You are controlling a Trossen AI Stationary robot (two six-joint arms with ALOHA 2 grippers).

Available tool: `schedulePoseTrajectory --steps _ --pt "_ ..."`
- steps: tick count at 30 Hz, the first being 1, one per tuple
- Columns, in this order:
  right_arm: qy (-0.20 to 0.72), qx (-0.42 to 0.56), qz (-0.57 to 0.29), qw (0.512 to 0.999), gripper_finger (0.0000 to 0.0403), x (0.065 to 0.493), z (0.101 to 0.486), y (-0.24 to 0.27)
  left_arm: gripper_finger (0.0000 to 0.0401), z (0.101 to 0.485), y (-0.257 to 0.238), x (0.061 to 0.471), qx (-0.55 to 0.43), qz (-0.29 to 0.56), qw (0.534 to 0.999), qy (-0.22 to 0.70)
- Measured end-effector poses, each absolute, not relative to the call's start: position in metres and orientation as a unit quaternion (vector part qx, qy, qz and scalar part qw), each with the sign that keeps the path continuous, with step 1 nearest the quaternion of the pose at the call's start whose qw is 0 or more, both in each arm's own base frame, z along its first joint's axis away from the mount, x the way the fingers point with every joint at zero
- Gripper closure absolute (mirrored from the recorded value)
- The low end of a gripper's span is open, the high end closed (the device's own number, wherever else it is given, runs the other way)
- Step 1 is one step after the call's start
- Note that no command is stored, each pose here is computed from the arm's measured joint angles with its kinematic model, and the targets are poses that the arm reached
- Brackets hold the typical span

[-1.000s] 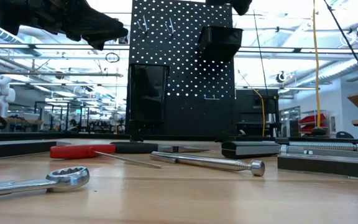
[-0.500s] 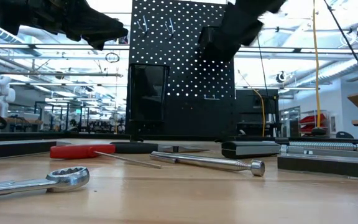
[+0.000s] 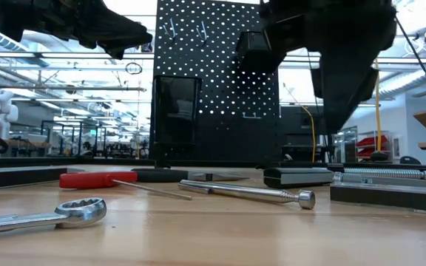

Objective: Hang tools onto peg board
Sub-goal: Put the leveler into the right black bin on the pegboard

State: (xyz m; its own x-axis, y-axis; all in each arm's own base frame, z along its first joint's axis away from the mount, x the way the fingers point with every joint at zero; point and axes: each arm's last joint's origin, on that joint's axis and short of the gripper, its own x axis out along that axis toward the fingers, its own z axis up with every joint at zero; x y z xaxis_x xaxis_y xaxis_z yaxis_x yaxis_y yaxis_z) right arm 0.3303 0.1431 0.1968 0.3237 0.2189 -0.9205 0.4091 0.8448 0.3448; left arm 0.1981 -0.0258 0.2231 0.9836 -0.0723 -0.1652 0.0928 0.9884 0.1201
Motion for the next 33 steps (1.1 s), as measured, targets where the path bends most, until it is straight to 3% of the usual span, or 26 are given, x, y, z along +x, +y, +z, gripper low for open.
schedulePoseTrajectory --steps 13,23,33 --pt "0.578 0.271 -0.08 0.766 0.0129 0.328 0.196 0.145 0.028 0.223 -0.026 0.198 0.064 -0.042 0.994 0.083" --pt "0.566 0.264 -0.118 0.772 0.0131 0.318 0.192 0.166 0.028 0.223 -0.026 0.198 0.064 -0.042 0.994 0.082" --pt "0.609 0.257 -0.124 0.74 0.0135 0.322 0.154 0.179 0.028 0.223 -0.026 0.198 0.064 -0.042 0.994 0.082"
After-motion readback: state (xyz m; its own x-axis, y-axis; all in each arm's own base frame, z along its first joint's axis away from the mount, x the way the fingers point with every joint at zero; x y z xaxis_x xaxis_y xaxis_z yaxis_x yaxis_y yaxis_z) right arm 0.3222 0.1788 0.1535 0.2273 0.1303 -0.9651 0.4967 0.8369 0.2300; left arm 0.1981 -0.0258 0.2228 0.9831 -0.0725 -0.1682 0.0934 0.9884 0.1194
